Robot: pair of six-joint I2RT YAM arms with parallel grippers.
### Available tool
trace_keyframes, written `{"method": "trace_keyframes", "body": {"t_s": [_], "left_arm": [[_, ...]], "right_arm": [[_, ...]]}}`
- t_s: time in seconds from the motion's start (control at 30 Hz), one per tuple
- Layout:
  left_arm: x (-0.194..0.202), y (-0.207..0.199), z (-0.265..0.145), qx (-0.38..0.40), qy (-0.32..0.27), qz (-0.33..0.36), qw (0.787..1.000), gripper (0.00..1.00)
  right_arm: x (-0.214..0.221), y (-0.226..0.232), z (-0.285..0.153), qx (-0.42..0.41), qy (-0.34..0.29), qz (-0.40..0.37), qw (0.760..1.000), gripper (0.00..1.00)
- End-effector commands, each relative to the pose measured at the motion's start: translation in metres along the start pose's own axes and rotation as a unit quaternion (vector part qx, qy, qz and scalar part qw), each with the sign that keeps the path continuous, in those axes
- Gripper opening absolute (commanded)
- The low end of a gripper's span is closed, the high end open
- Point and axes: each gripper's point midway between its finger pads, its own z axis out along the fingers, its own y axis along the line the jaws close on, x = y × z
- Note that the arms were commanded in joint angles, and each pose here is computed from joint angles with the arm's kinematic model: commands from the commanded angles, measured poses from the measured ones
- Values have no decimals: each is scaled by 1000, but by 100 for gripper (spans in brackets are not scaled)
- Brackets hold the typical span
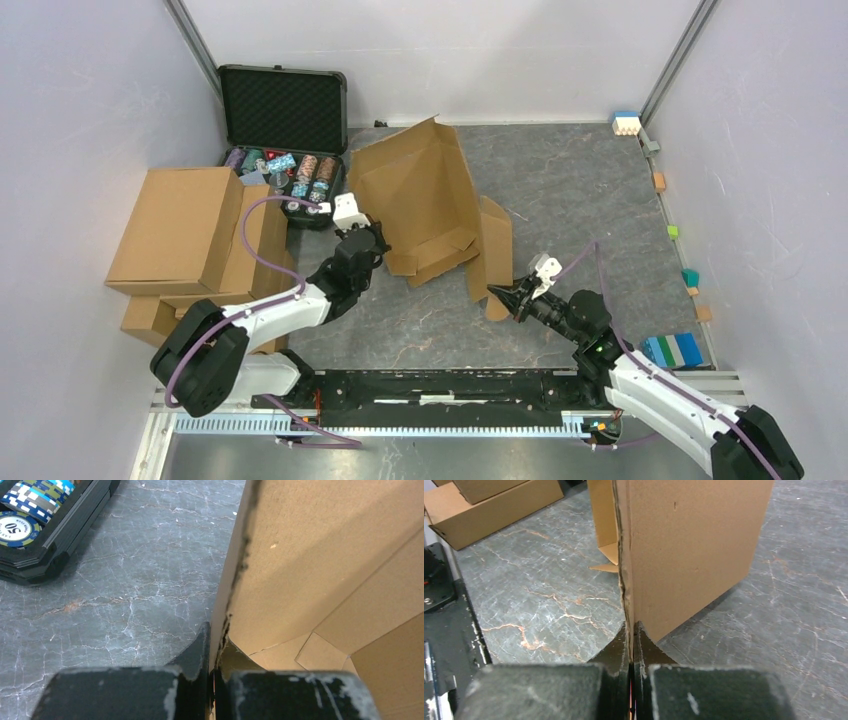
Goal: Fold the paper box
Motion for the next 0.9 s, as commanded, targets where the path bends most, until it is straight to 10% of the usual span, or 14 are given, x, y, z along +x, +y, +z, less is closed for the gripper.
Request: {"method": "trace_keyframes", "body": {"t_s": [0.0,0.27,0.87], "left_arm": [[-12,-2,3,-50,-4,-65,997,2],[-28,-17,12,-77,-37,-183,979,2],[-4,-13,15,-80,-59,49,994,2]], "right_arm": [[55,8,-16,-8,46,42,998,0],[67,-21,-24,85,59,59,993,0],[124,-44,-49,193,219,102,951,6]]}}
